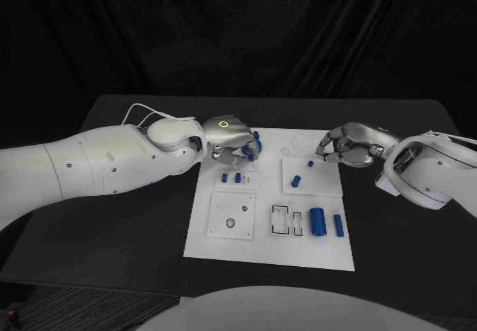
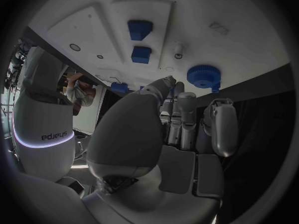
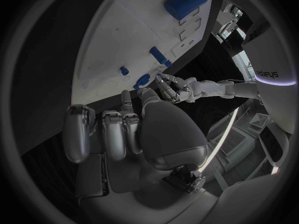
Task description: Assemble the parts on the task board
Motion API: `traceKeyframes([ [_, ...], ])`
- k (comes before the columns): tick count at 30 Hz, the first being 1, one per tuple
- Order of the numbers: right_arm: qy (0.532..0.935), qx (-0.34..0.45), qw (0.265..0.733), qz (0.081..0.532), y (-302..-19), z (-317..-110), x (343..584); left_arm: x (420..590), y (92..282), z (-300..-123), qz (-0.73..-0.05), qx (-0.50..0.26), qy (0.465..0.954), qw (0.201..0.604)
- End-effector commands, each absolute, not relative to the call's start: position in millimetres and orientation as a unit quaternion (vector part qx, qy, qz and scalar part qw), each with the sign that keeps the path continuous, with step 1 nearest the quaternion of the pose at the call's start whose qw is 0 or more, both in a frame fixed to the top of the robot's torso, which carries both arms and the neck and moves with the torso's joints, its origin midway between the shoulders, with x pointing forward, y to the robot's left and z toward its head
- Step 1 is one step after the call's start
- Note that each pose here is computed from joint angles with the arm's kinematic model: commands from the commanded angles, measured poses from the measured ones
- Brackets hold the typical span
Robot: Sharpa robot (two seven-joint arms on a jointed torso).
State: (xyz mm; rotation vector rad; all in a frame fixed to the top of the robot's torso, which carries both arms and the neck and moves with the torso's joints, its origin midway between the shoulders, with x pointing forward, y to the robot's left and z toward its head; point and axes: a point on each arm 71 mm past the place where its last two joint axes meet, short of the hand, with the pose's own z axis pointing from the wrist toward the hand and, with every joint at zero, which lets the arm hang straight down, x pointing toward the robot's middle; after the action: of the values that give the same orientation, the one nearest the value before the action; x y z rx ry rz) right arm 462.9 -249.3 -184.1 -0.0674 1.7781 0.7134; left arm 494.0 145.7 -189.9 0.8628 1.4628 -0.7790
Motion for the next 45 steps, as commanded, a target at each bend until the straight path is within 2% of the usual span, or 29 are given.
traceKeyframes([
  [1,0.761,-0.026,0.574,0.301,-250.6,-185.1,462.3,491.6,152.6,-184.0,-0.334,0.379,0.632,0.589],
  [7,0.762,-0.025,0.574,0.299,-251.4,-185.3,462.1,490.1,172.5,-181.2,-0.318,0.372,0.654,0.577],
  [15,0.765,-0.025,0.571,0.297,-251.9,-185.9,462.2,486.7,183.6,-182.5,-0.305,0.365,0.676,0.563],
  [30,0.765,-0.026,0.570,0.297,-251.2,-186.6,462.6,490.7,182.9,-184.1,-0.293,0.355,0.680,0.571],
  [39,0.766,-0.025,0.570,0.297,-252.2,-186.8,462.4,493.4,181.5,-181.5,-0.287,0.342,0.666,0.597],
  [45,0.766,-0.025,0.570,0.297,-252.1,-187.1,462.4,493.0,179.5,-181.9,-0.288,0.341,0.665,0.599],
])
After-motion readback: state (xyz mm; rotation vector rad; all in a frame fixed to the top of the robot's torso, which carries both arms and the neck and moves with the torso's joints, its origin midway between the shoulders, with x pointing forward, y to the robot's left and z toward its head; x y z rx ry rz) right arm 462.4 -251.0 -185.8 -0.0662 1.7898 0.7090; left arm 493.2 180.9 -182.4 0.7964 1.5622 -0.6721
